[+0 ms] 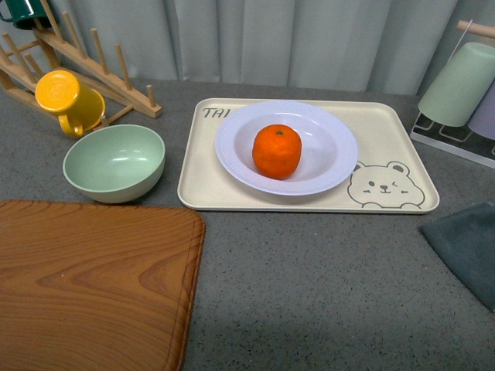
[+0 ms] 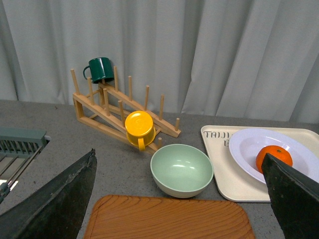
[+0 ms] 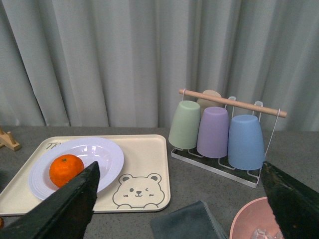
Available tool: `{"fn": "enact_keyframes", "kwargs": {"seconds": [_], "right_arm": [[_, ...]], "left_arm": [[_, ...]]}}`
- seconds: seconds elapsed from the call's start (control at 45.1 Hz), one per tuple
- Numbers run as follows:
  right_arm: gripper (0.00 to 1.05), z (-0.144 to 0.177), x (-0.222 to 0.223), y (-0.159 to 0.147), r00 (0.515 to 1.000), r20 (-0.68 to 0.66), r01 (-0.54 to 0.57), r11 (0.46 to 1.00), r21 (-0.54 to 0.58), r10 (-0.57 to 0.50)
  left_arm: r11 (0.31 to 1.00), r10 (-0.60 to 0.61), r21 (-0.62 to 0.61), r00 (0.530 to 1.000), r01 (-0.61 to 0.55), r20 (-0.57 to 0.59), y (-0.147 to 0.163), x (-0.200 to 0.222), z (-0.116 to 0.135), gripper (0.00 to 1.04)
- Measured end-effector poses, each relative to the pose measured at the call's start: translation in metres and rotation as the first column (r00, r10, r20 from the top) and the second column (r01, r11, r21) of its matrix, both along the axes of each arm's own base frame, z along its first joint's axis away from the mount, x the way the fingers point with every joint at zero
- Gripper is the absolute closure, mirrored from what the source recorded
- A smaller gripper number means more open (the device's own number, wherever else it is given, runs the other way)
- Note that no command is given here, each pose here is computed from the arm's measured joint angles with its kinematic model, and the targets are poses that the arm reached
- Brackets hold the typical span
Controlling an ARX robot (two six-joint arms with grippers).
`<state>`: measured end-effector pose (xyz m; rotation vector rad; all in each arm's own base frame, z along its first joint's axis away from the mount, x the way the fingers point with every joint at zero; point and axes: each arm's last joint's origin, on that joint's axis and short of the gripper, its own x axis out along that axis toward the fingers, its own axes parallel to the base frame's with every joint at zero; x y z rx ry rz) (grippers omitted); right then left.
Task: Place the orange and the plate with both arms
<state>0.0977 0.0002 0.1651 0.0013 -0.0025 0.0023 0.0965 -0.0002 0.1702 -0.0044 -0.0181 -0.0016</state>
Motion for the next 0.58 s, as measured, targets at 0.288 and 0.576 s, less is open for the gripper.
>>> {"fn": "enact_keyframes", "kwargs": {"seconds": [0.288, 0.576], "right_arm": [[0.09, 0.0, 0.0, 0.0, 1.0, 0.0, 0.0, 1.0, 0.0, 0.0], [0.09, 0.0, 0.0, 0.0, 1.0, 0.0, 0.0, 1.0, 0.0, 0.0]], "left_arm": [[1.0, 0.0, 0.0, 1.0, 0.0, 0.0, 0.0, 0.0, 0.0, 0.06], [1.0, 0.0, 0.0, 1.0, 0.0, 0.0, 0.0, 0.0, 0.0, 0.06]]}}
